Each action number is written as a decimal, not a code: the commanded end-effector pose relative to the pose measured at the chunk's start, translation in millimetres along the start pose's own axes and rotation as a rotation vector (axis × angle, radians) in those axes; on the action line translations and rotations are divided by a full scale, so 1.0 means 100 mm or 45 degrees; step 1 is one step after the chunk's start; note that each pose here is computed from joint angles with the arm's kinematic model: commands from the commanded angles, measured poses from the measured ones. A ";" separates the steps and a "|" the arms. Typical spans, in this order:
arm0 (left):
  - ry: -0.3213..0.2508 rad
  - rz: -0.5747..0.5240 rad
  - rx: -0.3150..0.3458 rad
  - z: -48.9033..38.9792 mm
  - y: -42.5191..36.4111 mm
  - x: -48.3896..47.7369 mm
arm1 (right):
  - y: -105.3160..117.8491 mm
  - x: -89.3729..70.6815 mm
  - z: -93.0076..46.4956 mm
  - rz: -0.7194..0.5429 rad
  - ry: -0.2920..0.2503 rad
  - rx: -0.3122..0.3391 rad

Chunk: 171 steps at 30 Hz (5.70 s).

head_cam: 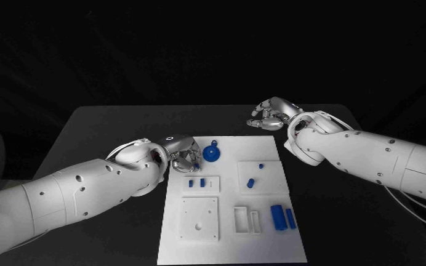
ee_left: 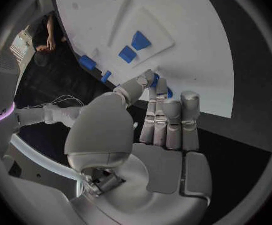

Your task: Assemble the parts on the task board

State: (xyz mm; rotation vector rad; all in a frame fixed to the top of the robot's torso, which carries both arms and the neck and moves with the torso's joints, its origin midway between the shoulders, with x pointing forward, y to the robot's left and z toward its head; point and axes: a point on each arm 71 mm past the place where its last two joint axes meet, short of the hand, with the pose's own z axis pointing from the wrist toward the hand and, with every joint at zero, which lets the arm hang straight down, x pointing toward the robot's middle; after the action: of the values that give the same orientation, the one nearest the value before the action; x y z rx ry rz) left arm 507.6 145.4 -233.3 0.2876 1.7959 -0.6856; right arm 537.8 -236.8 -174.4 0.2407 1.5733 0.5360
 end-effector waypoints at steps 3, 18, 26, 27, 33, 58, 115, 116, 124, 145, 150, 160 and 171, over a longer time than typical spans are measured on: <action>0.022 0.006 0.024 0.031 -0.043 0.026 | 0.01 0.01 0.00 -0.005 0.011 -0.011; 0.060 0.013 0.014 0.042 -0.044 0.084 | 0.00 0.00 0.00 -0.005 0.010 -0.010; 0.098 0.025 0.016 0.033 -0.039 0.120 | 0.00 0.01 0.00 -0.006 0.010 -0.009; 0.098 0.024 0.017 0.032 -0.038 0.119 | 0.00 0.01 0.00 -0.006 0.010 -0.009; 0.092 0.024 0.020 0.031 -0.044 0.118 | 0.00 0.00 0.00 -0.006 0.009 -0.008; 0.078 0.151 0.047 0.038 -0.058 0.203 | -0.01 0.01 0.00 -0.006 0.011 -0.007; -0.193 -1.031 -0.071 -0.310 0.517 -0.317 | -0.16 -0.03 -0.31 -0.004 0.288 -0.234; -0.190 -1.057 -0.062 -0.323 0.506 -0.316 | -0.16 -0.03 -0.34 -0.040 0.299 -0.245; -0.208 -1.277 -0.035 -0.406 0.476 -0.319 | -0.17 0.13 -0.54 -0.320 0.361 -0.315; -0.264 -1.317 -0.029 -0.428 0.485 -0.340 | -0.09 0.52 -0.71 -0.632 0.430 -0.320; -0.264 -1.320 -0.030 -0.432 0.490 -0.340 | -0.10 0.57 -0.69 -0.653 0.397 -0.314; -0.258 -1.321 -0.025 -0.420 0.472 -0.336 | -0.07 0.61 -0.65 -0.662 0.366 -0.318; -0.251 -1.323 -0.032 -0.424 0.484 -0.334 | -0.05 0.67 -0.64 -0.658 0.389 -0.319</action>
State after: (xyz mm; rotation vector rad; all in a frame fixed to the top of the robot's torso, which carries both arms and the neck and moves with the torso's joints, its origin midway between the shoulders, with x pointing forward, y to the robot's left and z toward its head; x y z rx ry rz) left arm 510.5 215.3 -209.9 -0.7713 1.6883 -1.3214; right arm 470.7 -222.8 -234.0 -0.4358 1.7570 0.3772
